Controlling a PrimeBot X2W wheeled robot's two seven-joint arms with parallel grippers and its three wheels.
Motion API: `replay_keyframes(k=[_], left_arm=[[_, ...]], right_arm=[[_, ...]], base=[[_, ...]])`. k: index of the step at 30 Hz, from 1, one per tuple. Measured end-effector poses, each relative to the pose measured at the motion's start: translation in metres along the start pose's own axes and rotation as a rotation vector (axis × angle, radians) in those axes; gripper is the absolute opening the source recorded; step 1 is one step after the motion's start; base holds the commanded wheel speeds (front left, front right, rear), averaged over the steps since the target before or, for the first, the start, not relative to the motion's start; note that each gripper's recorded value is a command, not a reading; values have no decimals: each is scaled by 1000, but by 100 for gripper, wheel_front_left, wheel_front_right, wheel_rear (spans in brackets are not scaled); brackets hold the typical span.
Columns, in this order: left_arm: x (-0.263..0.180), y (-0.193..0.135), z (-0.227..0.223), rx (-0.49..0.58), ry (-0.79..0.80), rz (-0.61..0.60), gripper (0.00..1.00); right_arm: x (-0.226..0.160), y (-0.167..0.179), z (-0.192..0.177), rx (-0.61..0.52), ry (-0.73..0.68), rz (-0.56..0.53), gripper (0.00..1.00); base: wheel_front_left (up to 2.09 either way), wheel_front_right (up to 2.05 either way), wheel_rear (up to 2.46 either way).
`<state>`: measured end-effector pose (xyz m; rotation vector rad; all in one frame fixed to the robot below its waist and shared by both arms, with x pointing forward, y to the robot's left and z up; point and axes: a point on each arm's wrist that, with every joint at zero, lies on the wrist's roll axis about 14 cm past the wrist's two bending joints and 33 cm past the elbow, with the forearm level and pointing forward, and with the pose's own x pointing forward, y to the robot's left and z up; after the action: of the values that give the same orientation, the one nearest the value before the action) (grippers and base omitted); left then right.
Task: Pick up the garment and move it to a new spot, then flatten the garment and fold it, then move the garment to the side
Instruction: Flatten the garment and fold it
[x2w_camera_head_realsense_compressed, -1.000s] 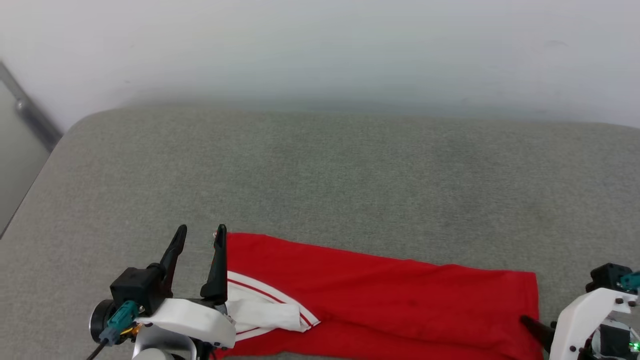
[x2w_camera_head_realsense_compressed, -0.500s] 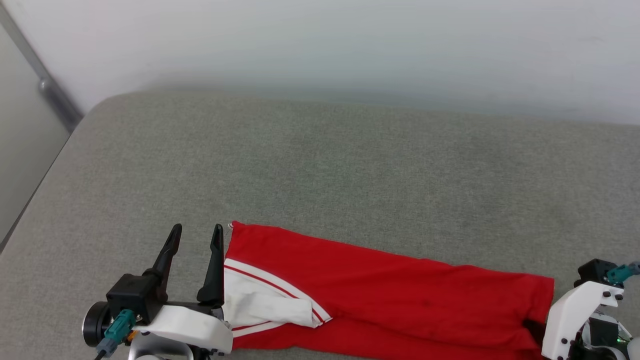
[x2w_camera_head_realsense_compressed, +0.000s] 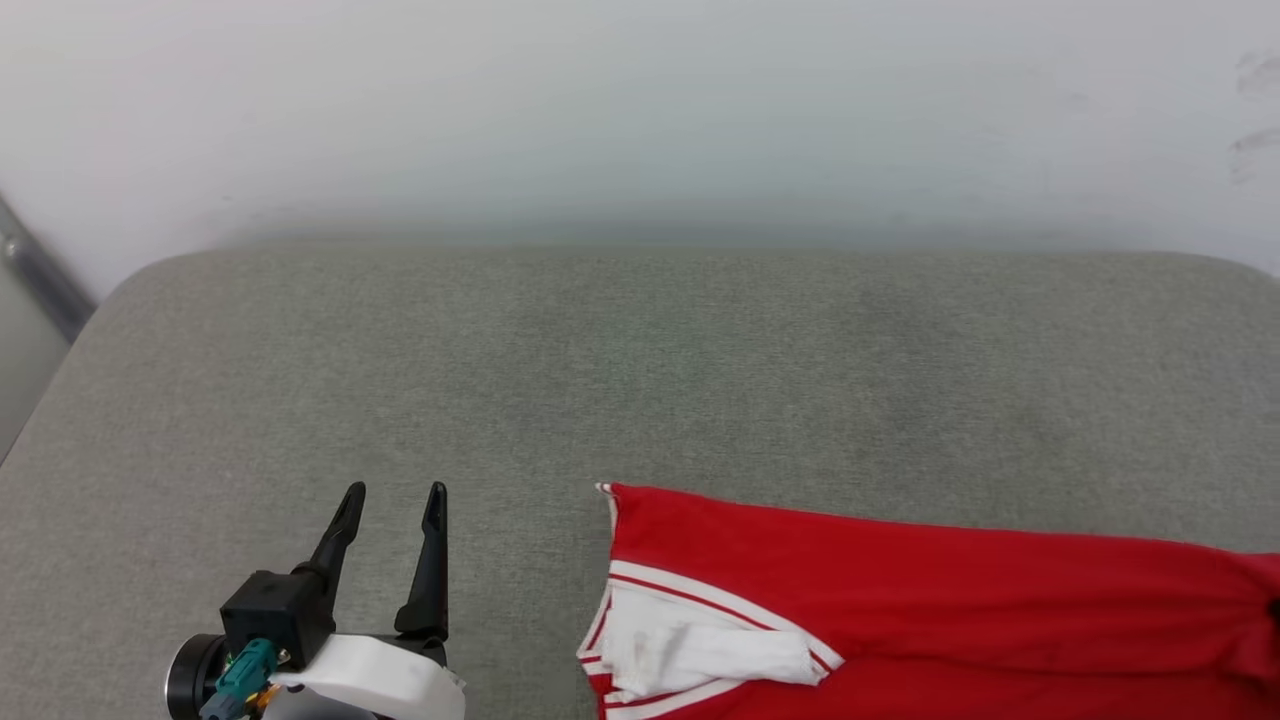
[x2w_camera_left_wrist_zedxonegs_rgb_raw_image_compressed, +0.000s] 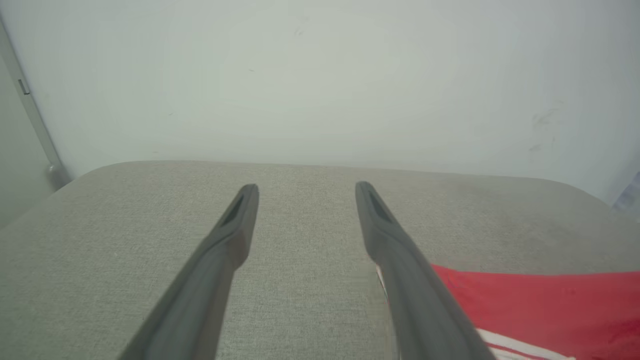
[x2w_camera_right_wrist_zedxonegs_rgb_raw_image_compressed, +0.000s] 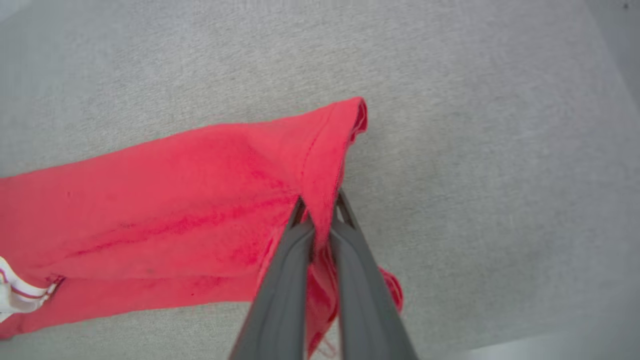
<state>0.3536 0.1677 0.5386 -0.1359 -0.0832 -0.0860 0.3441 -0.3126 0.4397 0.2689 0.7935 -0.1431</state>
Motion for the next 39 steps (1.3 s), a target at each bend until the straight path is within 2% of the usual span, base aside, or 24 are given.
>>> replay_keyframes(k=[2, 4, 8, 10, 14, 16, 18, 21, 26, 27, 28, 29, 33, 34, 37, 39], left_arm=[[1, -2, -1, 0, 4, -5, 100], [1, -5, -2, -2, 7, -13, 100], [2, -11, -3, -5, 13, -29, 100], [2, -11, -4, -5, 15, -33, 100], [2, -13, -5, -6, 23, -41, 100], [3, -14, -4, -7, 21, -45, 100], [1, -13, -6, -8, 31, -46, 100], [0, -11, -8, -11, 38, -41, 100], [0, -3, -11, -13, 48, -19, 100], [0, -1, -12, -12, 54, -15, 100], [0, 0, -13, -12, 58, -12, 100], [1, 2, -14, -11, 59, -7, 100], [0, 6, -18, -12, 69, 8, 100], [0, 7, -20, -12, 75, 11, 100], [1, 6, -20, -11, 75, 8, 100], [0, 4, -20, -11, 75, 2, 100]], right_arm=[[-7, -12, 2, 41, -8, -23, 0], [-8, -4, -3, 146, -1, 34, 0], [-5, 75, -15, 361, 82, 344, 0], [-11, 108, -15, 408, 127, 481, 0], [-20, 154, -27, 439, 248, 689, 0], [-22, 186, -36, 461, 311, 805, 0], [-24, 218, -49, 442, 369, 876, 0], [-26, 259, -64, 410, 425, 945, 0], [-22, 309, -82, 327, 474, 987, 0], [-20, 316, -82, 314, 466, 987, 8], [-17, 321, -81, 303, 452, 983, 43], [-15, 326, -82, 291, 450, 980, 100], [-9, 336, -86, 271, 430, 971, 100], [-4, 336, -83, 160, 368, 938, 100], [3, 324, -63, 1, 214, 880, 100], [6, 312, -48, -65, 108, 840, 100]], base=[[0, 0, 0], [0, 0, 0], [0, 0, 0], [0, 0, 0], [0, 0, 0], [0, 0, 0], [0, 0, 0], [0, 0, 0], [0, 0, 0], [0, 0, 0], [0, 0, 0], [0, 0, 0], [0, 0, 0], [0, 0, 0], [0, 0, 0], [0, 0, 0]])
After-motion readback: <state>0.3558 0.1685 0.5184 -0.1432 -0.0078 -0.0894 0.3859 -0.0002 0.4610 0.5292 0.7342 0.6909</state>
